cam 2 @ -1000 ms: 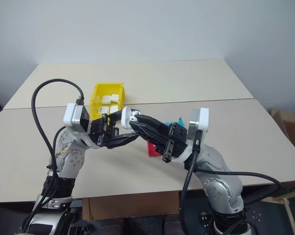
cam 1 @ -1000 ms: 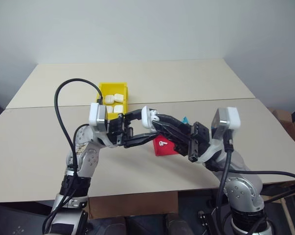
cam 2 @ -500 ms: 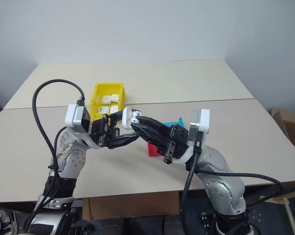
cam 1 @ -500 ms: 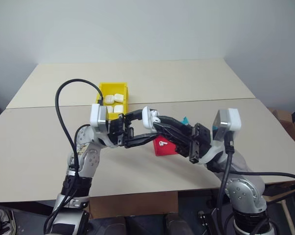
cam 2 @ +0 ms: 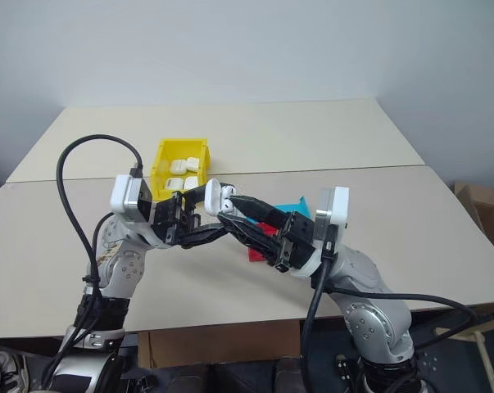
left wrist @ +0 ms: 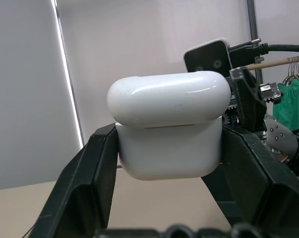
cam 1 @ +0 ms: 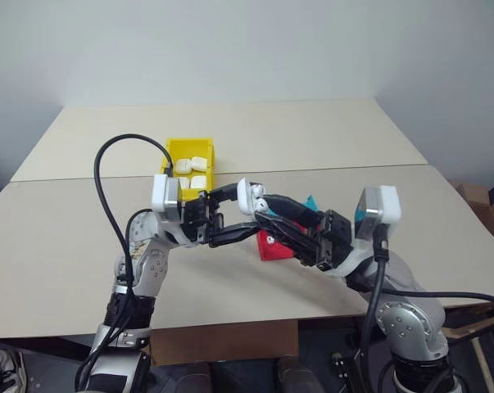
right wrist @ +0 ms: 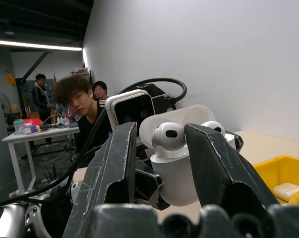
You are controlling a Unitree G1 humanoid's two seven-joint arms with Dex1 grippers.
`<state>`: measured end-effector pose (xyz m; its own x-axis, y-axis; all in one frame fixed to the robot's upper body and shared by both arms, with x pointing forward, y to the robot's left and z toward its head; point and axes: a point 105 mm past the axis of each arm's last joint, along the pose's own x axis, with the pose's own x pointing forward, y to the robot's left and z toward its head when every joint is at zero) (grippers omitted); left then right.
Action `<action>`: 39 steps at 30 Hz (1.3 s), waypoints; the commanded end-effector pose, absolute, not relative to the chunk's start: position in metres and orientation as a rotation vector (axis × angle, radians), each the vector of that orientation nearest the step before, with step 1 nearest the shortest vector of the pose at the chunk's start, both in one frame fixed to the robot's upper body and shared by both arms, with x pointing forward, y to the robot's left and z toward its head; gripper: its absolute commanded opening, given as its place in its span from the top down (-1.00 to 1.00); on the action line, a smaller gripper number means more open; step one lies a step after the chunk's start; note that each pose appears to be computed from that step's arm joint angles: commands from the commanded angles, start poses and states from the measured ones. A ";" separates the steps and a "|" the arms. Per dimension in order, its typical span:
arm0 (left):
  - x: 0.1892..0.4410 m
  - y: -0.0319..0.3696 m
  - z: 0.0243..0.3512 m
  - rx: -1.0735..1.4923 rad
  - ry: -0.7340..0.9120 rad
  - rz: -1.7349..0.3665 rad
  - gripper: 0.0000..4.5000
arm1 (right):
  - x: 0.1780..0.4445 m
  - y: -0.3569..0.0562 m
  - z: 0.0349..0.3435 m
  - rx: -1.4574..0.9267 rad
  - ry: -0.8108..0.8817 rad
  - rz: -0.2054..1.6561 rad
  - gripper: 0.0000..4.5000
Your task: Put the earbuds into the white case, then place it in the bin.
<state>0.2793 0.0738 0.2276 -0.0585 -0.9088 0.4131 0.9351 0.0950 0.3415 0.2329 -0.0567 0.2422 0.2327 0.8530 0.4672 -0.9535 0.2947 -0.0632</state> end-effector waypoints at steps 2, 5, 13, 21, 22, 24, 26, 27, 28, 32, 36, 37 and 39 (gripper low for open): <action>0.273 0.073 0.239 -0.026 -0.702 -1.516 -0.26 | 0.228 -0.058 0.246 0.251 -0.484 1.265 0.13; 0.273 0.074 0.239 -0.024 -0.702 -1.516 -0.26 | 0.229 -0.061 0.248 0.251 -0.497 1.258 0.13; 0.273 0.074 0.239 -0.017 -0.706 -1.517 -0.26 | 0.234 -0.072 0.252 0.190 -0.557 1.208 0.13; 0.276 0.073 0.235 -0.002 -0.685 -1.515 -0.26 | 0.245 -0.100 0.267 0.122 -0.561 1.144 0.13; 0.277 0.073 0.234 0.003 -0.676 -1.517 -0.26 | 0.247 -0.103 0.274 0.096 -0.543 1.160 0.13; 0.278 0.072 0.234 0.009 -0.667 -1.525 -0.26 | 0.248 -0.108 0.290 0.006 -0.516 1.211 0.13; 0.280 0.070 0.236 0.016 -0.656 -1.532 -0.26 | 0.248 -0.110 0.304 -0.103 -0.468 1.274 0.13; 0.282 0.069 0.236 0.020 -0.650 -1.533 -0.26 | 0.248 -0.111 0.309 -0.145 -0.431 1.314 0.20; 0.284 0.068 0.237 0.018 -0.653 -1.535 -0.26 | 0.247 -0.111 0.314 -0.179 -0.412 1.343 0.29; 0.288 0.060 0.237 0.022 -0.651 -1.549 -0.26 | 0.257 -0.105 0.323 -0.252 -0.251 1.447 0.80; 0.297 0.051 0.232 0.053 -0.626 -1.547 -0.26 | 0.284 -0.091 0.323 -0.297 -0.086 1.433 0.97; 0.299 0.050 0.231 0.063 -0.617 -1.544 -0.26 | 0.286 -0.087 0.325 -0.311 -0.075 1.441 0.97; 0.303 0.048 0.228 0.071 -0.604 -1.538 -0.26 | 0.283 -0.079 0.331 -0.316 -0.070 1.490 0.97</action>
<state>0.3018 0.0501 0.2209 -0.0718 -0.9446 0.3204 0.9267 0.0556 0.3716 0.2884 -0.0830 0.3207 0.1201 0.9831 -0.1385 -0.9694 0.0860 -0.2301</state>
